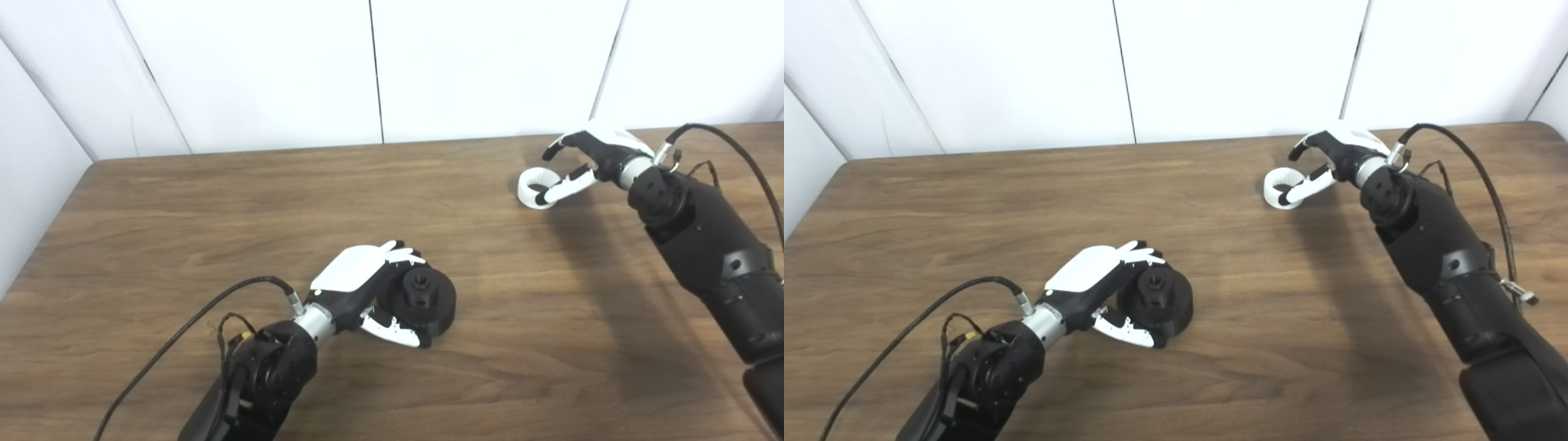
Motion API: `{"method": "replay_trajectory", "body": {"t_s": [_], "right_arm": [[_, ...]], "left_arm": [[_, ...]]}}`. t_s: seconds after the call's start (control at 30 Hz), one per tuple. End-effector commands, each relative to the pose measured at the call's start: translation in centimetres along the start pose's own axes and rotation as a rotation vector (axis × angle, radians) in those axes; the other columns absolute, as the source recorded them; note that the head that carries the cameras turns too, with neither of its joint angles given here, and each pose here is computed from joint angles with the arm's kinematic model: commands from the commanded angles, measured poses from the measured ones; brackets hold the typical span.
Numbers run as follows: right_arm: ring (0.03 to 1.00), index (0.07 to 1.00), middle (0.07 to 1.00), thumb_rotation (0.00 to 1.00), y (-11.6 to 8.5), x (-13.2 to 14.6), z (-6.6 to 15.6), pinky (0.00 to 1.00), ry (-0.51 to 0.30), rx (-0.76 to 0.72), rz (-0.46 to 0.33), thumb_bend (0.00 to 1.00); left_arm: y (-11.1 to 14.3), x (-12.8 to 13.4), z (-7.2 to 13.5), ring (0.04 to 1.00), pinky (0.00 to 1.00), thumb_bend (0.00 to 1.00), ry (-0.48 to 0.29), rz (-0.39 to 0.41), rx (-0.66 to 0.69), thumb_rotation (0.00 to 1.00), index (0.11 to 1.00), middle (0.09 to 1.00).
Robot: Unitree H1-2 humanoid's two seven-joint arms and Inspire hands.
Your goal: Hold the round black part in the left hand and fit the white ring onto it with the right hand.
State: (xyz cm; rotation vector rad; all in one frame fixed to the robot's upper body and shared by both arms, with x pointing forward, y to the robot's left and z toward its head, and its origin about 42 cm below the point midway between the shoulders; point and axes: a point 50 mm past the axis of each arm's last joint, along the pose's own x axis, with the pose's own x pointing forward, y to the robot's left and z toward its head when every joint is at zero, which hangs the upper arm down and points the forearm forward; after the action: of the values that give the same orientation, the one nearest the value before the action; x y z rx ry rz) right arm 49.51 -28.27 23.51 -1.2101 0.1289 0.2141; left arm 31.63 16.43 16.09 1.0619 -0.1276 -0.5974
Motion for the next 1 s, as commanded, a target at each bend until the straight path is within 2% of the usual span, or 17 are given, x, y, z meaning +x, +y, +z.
{"method": "replay_trajectory", "body": {"t_s": [0.0,0.97], "right_arm": [[0.989,0.737,0.917,0.32,-2.4,0.3,1.3,0.91,-0.044,-0.007,-0.080,0.86],[0.979,0.723,0.901,0.31,-0.5,1.1,1.6,0.88,-0.044,-0.043,-0.063,0.86]], "left_arm": [[0.1,-0.2,-0.5,0.987,0.92,1.00,0.017,-0.021,0.009,0.40,0.797,0.924],[0.3,-0.4,-0.4,0.988,0.92,1.00,0.018,-0.021,0.007,0.39,0.797,0.921]]}}
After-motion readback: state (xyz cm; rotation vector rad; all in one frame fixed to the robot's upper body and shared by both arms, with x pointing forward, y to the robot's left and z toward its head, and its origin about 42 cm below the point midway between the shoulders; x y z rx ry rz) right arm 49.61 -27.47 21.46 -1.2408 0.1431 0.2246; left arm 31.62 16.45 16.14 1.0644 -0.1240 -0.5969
